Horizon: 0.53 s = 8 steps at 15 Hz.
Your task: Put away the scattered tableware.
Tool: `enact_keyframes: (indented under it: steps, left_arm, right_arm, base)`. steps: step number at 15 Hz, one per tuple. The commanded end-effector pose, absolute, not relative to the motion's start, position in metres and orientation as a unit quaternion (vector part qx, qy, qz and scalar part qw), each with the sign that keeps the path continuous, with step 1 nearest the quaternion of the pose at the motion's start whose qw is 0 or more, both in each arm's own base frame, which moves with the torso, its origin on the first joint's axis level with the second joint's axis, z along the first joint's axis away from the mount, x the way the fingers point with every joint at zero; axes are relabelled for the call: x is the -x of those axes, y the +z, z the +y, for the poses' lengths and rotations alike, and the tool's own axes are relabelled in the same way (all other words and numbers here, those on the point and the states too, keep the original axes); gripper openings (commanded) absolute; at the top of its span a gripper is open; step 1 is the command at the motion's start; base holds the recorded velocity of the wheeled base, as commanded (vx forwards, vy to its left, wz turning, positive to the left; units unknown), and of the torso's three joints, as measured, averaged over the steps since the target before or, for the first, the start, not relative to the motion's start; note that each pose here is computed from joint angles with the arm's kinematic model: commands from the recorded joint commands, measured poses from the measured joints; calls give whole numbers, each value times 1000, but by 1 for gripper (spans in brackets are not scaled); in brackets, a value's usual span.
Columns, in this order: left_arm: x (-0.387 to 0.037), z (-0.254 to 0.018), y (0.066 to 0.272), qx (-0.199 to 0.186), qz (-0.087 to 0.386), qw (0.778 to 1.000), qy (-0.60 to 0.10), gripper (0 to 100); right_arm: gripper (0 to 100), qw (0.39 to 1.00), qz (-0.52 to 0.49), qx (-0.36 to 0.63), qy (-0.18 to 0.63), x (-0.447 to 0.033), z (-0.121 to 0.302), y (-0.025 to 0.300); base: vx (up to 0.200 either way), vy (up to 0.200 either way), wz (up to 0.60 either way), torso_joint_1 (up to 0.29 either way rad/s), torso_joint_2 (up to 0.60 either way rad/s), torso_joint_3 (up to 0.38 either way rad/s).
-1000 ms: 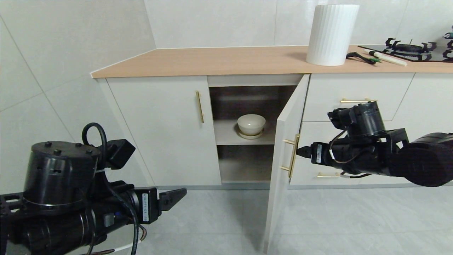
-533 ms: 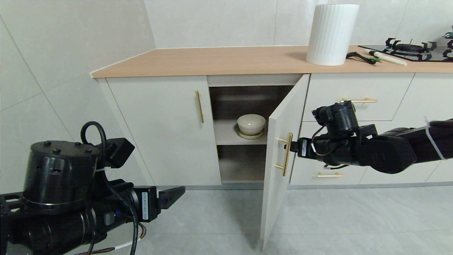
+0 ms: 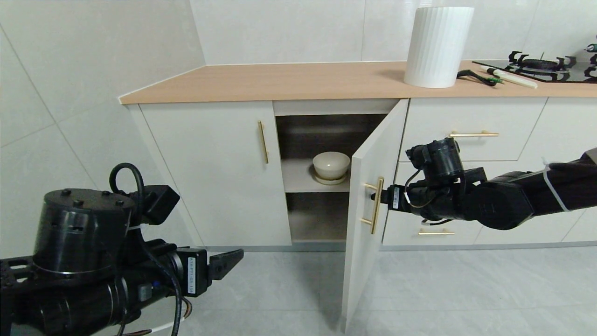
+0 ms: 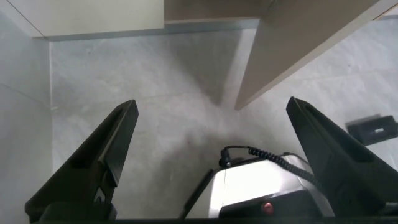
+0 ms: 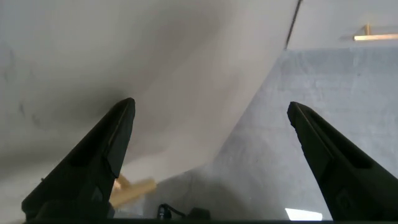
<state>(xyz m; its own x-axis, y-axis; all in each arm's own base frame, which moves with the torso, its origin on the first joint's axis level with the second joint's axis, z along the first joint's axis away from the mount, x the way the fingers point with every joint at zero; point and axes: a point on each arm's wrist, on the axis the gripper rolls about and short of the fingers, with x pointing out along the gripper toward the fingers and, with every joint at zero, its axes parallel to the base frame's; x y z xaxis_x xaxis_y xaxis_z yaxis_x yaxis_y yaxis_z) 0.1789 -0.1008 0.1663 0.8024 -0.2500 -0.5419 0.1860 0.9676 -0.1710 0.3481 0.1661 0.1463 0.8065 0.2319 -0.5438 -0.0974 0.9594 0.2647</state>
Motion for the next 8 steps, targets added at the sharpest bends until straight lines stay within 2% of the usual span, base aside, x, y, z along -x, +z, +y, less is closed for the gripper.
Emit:
enact_keyframes:
  steps: [1,5,8]
  left_arm:
    - [-180,-101,165,54,294,947,-114,100]
    - [-180,-102,165,54,295,947,-115,100]
    - [-179,-101,165,52,295,947,-115,100]
  right_arm:
    - [100,943,300,-113,86,-350,167,142]
    - [100,943,301,-113,87,-352,171,137]
    - [100,942,290,-142,86,-357,174,138]
  base:
    - [200,0,0,-7,-2,7]
    - [200,0,0,5,4,1]
    - [0,0,0,0,0,0]
